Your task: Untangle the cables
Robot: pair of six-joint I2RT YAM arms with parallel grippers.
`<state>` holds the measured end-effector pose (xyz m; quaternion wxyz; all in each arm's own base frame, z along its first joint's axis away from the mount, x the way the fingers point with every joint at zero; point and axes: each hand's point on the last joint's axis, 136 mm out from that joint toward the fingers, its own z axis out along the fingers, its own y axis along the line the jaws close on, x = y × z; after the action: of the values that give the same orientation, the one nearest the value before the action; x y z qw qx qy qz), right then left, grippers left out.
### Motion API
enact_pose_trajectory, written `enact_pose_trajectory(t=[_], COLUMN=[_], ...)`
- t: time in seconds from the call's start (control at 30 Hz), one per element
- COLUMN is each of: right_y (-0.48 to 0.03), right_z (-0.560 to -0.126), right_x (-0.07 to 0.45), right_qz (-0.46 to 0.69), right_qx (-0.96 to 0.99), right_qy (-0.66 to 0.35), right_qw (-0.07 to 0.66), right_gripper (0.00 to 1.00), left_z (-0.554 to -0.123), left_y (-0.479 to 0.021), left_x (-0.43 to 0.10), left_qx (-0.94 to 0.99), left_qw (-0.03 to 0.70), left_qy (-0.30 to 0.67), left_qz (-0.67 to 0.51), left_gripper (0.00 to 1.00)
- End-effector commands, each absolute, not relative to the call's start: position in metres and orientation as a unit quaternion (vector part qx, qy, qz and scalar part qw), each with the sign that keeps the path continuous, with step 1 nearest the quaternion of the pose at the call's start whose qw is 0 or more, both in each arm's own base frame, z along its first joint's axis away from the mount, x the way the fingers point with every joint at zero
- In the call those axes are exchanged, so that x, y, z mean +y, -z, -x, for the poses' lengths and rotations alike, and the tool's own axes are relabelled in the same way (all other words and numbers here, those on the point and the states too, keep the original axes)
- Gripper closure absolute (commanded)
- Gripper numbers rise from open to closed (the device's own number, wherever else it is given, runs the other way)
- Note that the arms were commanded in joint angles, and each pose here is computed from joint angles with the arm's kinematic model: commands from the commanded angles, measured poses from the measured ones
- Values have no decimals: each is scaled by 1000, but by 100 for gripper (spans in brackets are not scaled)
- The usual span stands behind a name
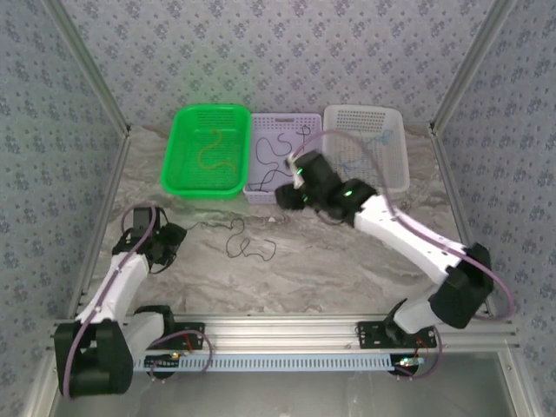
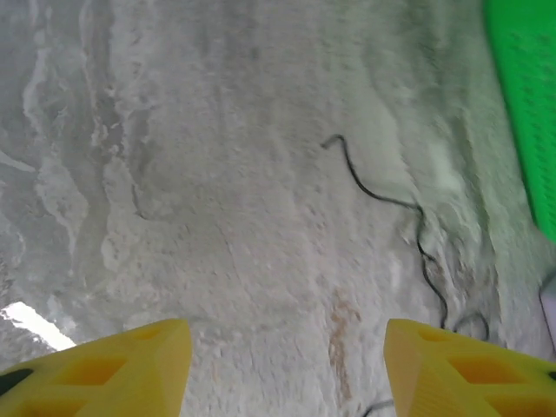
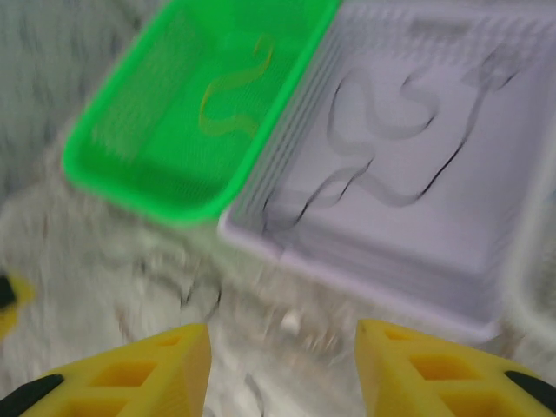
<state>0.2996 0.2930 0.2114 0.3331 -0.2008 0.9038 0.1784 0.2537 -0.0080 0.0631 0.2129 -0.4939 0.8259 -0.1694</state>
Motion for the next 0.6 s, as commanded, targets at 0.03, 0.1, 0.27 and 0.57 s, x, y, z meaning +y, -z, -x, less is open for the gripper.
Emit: enact_pose_trajectory(t=[0.03,0.1,0.27,0.57], right_y=[-167,-155,-132,-92], right_z=[-285,-280,-280,-278], right_x=[308,317,326,322], right_qz=[200,209,213,205], right_qx=[918,920,925,942], right_qy=[-142,-138,-131,-103], right_qw=[310,301,284,246], right_gripper=[51,51,51,51], left_z=[-291,-301,-325,-333], left_y=[-63,-55,-39,-19], left_x=[-3,0,2,3], left_qx=[768,761,759,755], left_qw=[238,236,222,211], left_qy=[226,233,245,242], left_qz=[549,558,561,572], left_gripper=[41,43,48,69])
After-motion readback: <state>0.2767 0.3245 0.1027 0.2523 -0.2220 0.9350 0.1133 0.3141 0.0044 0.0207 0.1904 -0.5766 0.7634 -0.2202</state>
